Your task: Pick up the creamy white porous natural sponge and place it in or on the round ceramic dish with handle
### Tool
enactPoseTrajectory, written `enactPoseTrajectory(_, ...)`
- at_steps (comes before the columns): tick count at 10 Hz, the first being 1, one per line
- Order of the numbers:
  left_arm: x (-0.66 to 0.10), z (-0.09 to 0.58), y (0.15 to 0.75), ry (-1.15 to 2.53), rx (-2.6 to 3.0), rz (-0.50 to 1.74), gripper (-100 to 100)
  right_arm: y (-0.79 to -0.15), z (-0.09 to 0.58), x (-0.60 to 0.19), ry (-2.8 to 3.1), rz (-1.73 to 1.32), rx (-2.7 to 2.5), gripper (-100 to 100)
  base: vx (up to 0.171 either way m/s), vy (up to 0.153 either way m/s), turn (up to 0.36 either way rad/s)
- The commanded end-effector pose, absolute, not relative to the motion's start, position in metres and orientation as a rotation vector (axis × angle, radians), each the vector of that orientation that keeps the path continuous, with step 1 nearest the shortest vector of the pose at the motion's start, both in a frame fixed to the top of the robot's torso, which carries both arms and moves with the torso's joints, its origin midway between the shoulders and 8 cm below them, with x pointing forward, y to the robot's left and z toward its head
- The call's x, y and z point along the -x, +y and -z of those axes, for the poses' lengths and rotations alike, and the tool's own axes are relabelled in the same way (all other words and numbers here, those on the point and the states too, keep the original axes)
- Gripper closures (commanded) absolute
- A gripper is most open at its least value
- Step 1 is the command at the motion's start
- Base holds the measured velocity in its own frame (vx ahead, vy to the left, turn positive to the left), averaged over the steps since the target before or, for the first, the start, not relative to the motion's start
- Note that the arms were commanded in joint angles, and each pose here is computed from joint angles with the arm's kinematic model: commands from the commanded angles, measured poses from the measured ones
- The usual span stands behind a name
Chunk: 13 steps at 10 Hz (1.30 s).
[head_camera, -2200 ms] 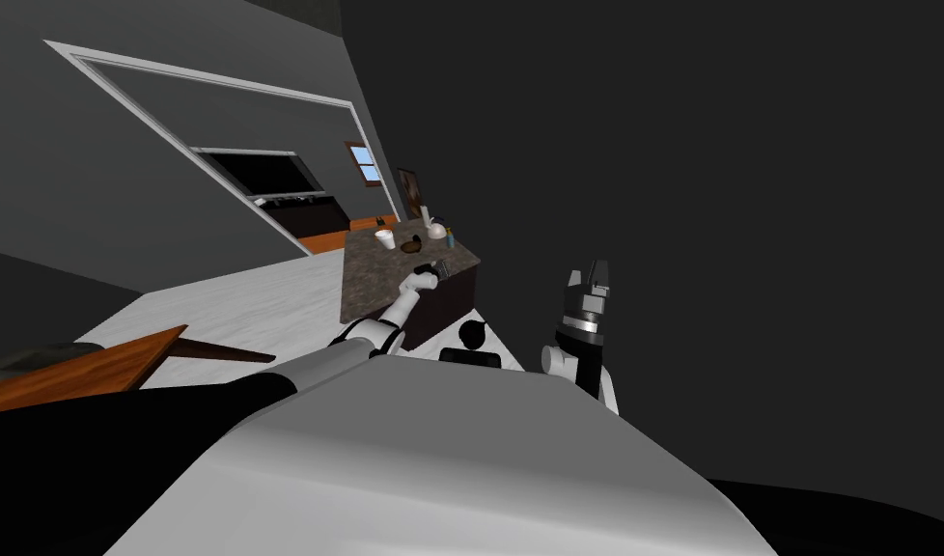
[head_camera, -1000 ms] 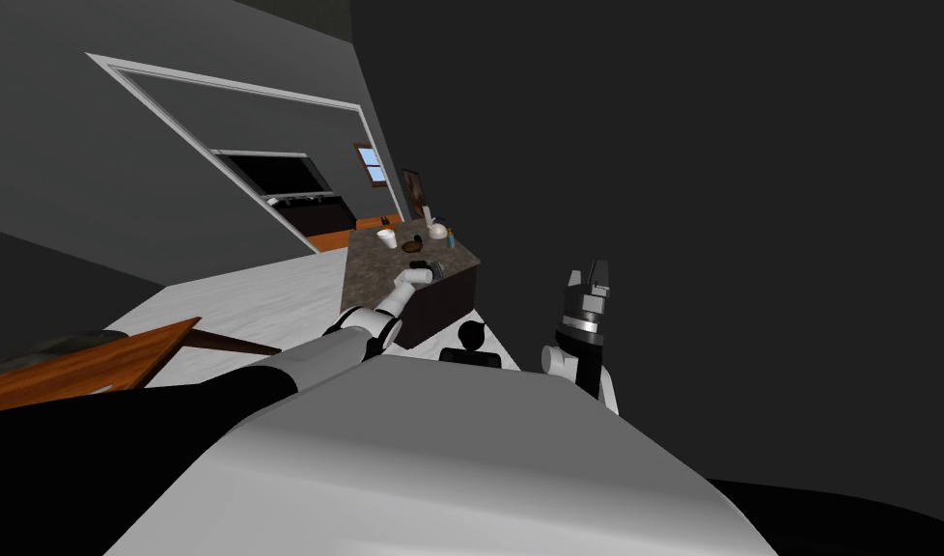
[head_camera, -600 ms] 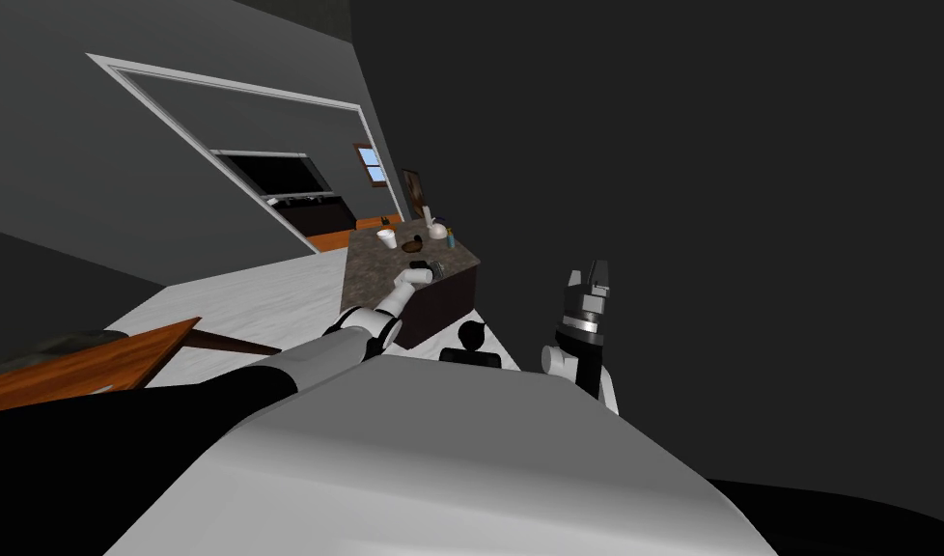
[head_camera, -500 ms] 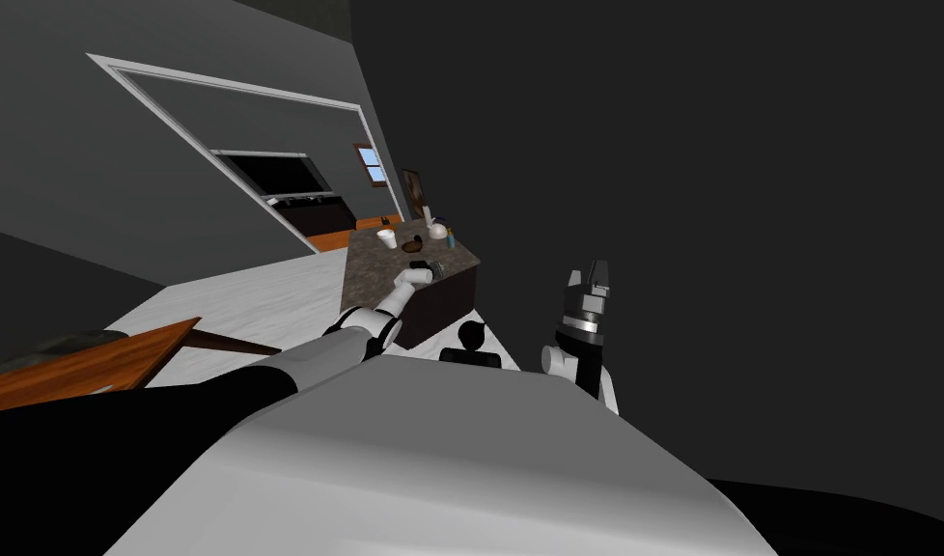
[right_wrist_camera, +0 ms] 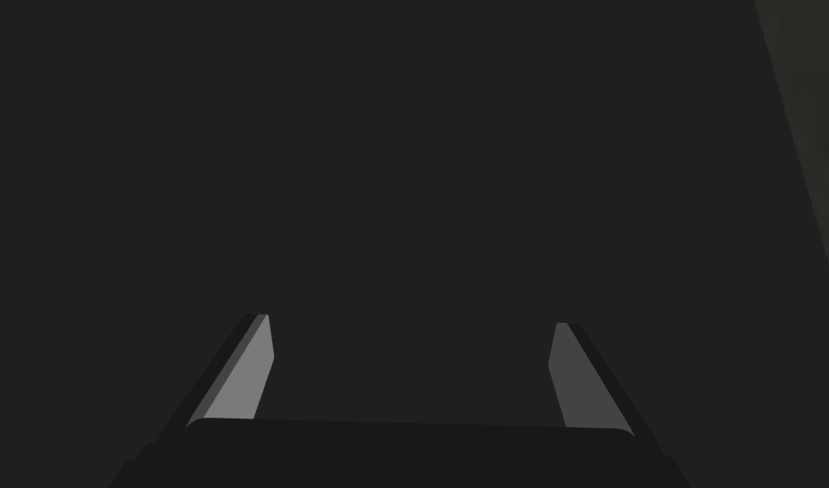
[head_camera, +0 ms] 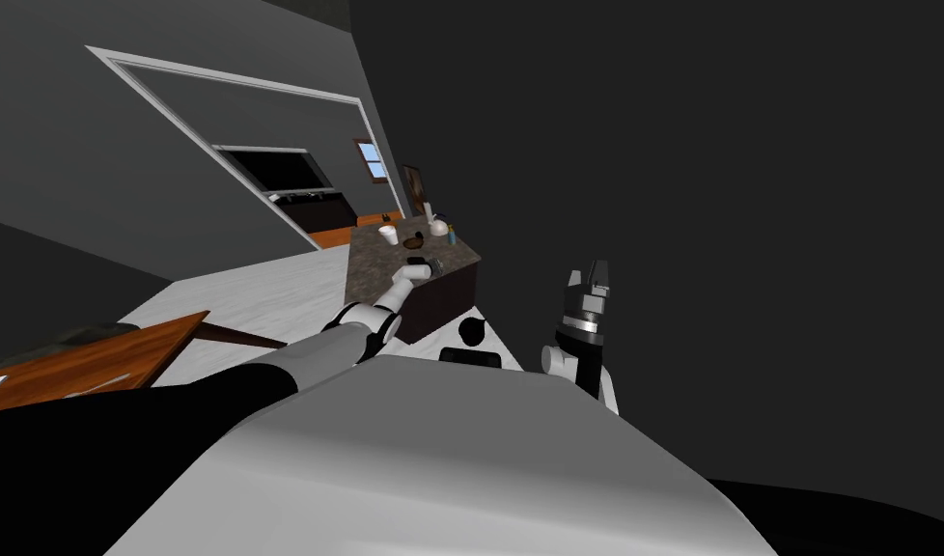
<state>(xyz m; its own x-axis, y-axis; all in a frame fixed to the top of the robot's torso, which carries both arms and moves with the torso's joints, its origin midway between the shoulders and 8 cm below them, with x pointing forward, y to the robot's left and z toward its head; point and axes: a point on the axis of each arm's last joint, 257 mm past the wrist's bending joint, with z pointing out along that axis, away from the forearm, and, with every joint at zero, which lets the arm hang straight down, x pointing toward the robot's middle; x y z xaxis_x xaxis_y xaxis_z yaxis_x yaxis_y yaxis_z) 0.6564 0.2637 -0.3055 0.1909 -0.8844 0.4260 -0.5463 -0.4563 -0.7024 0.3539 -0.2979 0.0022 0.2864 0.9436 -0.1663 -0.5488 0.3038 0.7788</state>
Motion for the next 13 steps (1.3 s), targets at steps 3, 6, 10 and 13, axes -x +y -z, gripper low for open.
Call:
enactPoseTrajectory(3,-0.664,0.293,0.289,1.216,2.209,1.196,100,-0.298,-0.002,-0.354,0.704,-1.104,-0.674,0,-0.19,-0.029,-0.034)
enactPoseTrajectory(6,-0.669,0.282,0.304,1.141,2.268,1.223,100,-0.298,-0.002,-0.354,0.705,-1.104,-0.674,0,-0.111,-0.008,-0.031)
enactPoseTrajectory(10,-0.674,0.264,0.336,1.028,2.336,1.251,100,-0.298,-0.002,-0.354,0.705,-1.104,-0.674,0,-0.089,0.011,-0.074)
enactPoseTrajectory(13,-0.672,0.252,0.372,0.965,2.35,1.242,100,-0.298,-0.002,-0.354,0.705,-1.104,-0.674,0,-0.018,0.093,-0.139)
